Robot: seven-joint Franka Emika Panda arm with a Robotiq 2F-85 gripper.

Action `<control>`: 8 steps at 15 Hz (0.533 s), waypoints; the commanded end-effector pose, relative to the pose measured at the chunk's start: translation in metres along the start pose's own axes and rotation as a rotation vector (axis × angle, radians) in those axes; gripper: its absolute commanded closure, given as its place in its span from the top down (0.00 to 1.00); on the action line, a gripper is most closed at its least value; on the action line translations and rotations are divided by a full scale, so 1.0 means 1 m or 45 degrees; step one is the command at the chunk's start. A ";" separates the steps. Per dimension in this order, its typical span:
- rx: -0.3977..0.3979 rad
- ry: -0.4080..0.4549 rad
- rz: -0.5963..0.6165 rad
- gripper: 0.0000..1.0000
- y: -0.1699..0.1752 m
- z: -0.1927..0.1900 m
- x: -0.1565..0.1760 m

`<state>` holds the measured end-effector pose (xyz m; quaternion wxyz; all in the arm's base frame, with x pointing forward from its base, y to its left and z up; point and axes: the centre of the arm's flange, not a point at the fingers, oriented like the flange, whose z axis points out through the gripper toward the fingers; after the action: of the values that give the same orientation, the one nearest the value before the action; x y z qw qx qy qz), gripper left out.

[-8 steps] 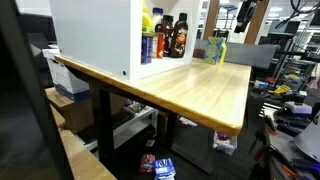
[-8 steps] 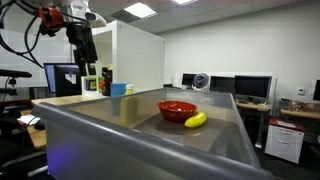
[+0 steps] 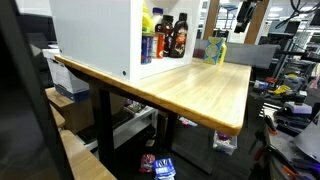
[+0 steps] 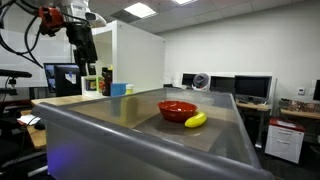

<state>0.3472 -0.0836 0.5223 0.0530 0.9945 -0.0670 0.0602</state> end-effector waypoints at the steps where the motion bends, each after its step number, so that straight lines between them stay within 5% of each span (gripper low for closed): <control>1: 0.018 0.018 -0.001 1.00 0.001 0.000 0.001; 8: 0.016 0.136 0.001 1.00 0.002 -0.001 0.023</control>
<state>0.3534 -0.0884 0.5284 0.0515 0.9918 -0.0694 0.0939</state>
